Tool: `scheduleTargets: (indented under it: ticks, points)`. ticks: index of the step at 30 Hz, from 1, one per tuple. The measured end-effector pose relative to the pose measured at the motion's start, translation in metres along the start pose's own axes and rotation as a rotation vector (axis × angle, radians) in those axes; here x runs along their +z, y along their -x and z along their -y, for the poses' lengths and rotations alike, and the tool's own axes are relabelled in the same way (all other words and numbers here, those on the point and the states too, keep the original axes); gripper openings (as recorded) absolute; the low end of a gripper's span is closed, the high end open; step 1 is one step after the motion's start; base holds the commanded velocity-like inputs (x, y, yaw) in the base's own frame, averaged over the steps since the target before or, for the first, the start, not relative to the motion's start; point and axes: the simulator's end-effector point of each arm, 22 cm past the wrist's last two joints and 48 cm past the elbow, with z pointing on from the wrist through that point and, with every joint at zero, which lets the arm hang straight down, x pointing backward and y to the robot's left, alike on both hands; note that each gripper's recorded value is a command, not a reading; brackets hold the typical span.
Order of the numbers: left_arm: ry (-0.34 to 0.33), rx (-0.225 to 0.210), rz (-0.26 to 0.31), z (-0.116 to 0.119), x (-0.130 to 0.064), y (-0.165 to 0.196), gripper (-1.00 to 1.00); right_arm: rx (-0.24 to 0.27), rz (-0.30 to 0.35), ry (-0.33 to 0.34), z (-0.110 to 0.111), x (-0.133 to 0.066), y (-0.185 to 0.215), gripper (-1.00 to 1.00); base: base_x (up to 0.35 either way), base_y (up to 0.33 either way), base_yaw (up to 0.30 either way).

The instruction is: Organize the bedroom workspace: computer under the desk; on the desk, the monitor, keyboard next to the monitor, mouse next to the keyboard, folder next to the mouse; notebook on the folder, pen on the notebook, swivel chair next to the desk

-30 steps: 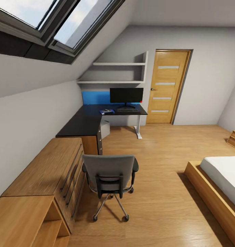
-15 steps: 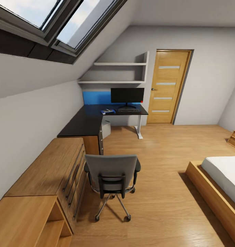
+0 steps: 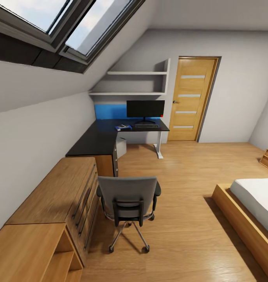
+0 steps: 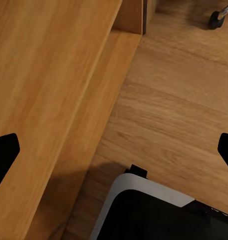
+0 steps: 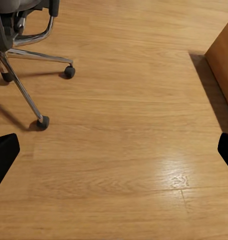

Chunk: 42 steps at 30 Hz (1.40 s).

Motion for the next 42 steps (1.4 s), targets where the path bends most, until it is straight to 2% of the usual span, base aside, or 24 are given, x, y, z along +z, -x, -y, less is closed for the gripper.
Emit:
scheduleTargets:
  ticks: [12, 42]
  points:
    - [0.0, 0.0, 0.0, 0.0, 0.0, 0.0, 1.0, 0.0, -0.001, 0.001, -0.0002, 0.0, -0.0003, 1.0, 0.0, 0.0, -0.139]
    - [0.0, 0.0, 0.0, -0.0001, 0.0, 0.0001, 1.0, -0.001, 0.001, 0.002, -0.0005, 0.0, 0.0002, 1.0, 0.0, 0.028, -0.004]
